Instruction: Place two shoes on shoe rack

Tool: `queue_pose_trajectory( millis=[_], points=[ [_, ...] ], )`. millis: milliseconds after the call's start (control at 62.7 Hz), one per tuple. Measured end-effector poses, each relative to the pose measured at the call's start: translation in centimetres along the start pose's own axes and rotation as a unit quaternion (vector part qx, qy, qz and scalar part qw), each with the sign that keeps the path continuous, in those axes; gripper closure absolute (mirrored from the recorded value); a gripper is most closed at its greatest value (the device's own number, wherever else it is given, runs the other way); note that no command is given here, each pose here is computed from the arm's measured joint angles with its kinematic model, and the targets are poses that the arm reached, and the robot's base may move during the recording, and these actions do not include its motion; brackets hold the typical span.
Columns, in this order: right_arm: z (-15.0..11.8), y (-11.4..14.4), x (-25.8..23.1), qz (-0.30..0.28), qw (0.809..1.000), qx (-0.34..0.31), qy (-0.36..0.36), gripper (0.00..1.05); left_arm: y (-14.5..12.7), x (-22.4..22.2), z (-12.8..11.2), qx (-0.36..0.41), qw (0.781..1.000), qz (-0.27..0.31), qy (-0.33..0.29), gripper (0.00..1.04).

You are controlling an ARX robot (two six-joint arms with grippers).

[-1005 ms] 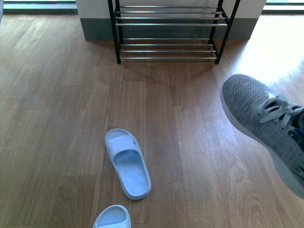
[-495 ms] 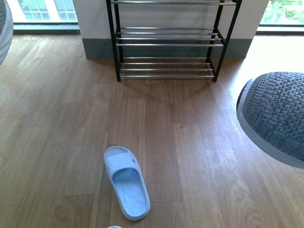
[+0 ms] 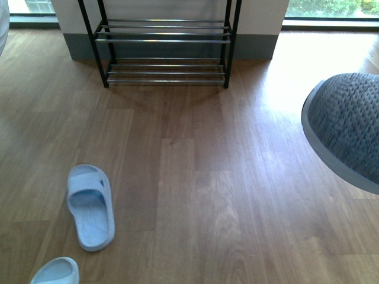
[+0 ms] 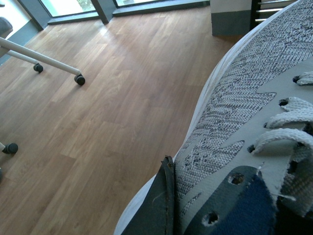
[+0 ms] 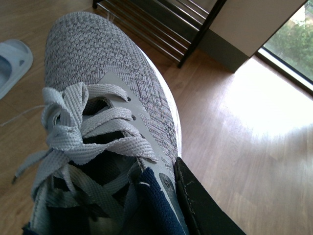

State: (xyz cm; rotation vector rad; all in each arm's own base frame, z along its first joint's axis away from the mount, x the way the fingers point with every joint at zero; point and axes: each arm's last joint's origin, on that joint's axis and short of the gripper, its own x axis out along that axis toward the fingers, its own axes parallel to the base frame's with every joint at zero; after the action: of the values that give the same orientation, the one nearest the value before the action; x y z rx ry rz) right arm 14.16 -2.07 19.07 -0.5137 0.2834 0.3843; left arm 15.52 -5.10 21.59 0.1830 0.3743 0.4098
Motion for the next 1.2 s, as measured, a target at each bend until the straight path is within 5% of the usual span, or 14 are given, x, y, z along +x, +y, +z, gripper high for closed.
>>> queue_pose_trajectory(
  millis=[1197],
  points=[
    [0.0, 0.01, -0.01, 0.001, 1.0, -0.001, -0.001, 1.04, -0.08, -0.03, -0.04, 0.002, 1.0, -0.003, 0.0, 1.03]
  ],
)
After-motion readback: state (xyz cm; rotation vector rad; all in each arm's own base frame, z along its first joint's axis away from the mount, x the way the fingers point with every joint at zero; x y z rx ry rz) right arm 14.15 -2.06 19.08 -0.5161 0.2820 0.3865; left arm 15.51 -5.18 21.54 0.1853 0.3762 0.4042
